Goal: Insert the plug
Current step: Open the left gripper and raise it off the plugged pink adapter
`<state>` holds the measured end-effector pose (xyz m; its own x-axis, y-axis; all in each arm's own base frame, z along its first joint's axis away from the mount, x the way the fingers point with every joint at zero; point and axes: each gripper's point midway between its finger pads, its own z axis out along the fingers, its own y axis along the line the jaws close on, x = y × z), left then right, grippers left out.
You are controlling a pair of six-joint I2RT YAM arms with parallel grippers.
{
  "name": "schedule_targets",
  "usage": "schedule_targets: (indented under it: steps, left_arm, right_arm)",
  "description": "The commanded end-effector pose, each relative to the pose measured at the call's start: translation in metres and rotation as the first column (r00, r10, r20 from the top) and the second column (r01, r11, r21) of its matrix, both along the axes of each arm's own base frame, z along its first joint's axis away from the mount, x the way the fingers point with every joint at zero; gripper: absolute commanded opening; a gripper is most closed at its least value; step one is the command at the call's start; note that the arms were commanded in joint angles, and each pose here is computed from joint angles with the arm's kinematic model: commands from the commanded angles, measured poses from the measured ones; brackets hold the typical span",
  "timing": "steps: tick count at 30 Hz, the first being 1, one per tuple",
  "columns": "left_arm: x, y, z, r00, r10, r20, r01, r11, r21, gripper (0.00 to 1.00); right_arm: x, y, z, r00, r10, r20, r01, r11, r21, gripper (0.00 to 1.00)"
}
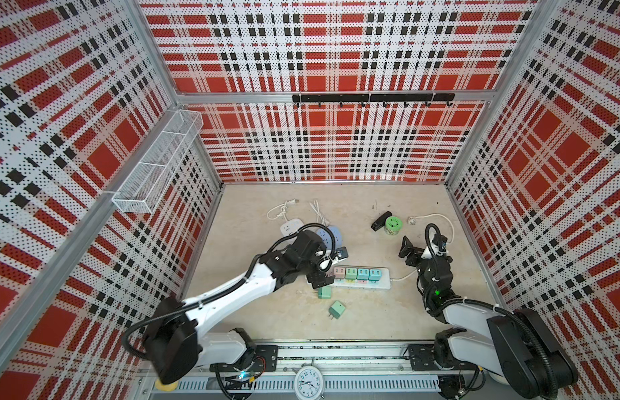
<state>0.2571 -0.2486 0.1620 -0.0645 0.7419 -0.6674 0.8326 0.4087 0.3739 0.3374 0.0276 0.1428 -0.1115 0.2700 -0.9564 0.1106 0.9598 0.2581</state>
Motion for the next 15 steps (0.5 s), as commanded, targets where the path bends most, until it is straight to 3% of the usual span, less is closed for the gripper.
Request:
schedule_targets:
  steps: [1, 4, 8, 12, 15]
  left_arm:
    - [0.035, 0.038, 0.038, 0.915, 0.394, 0.081, -0.351, 0.881, -0.318, 0.99]
    - [0.033, 0.069, 0.03, 0.878, 0.476, 0.042, -0.422, 0.813, -0.4, 0.99]
    - [0.033, 0.098, 0.021, 0.844, 0.536, -0.003, -0.461, 0.722, -0.516, 0.99]
    - [0.034, 0.13, 0.028, 0.759, 0.651, -0.009, -0.541, 0.623, -0.565, 0.99]
    - [0.04, 0.139, 0.027, 0.725, 0.689, -0.022, -0.577, 0.589, -0.566, 0.99]
  right_arm:
    - [0.006, -0.007, 0.013, 0.998, -0.046, 0.044, 0.045, 0.999, 0.024, 1.0]
    - [0.008, -0.015, 0.008, 0.994, -0.107, -0.006, 0.107, 0.993, 0.041, 1.0]
    - [0.01, 0.011, 0.009, 0.993, 0.043, -0.112, -0.034, 0.997, 0.075, 1.0]
    - [0.003, 0.031, 0.014, 0.977, 0.126, -0.174, -0.084, 0.969, 0.235, 1.0]
    - [-0.007, 0.055, 0.016, 0.96, 0.192, -0.202, -0.13, 0.949, 0.286, 1.0]
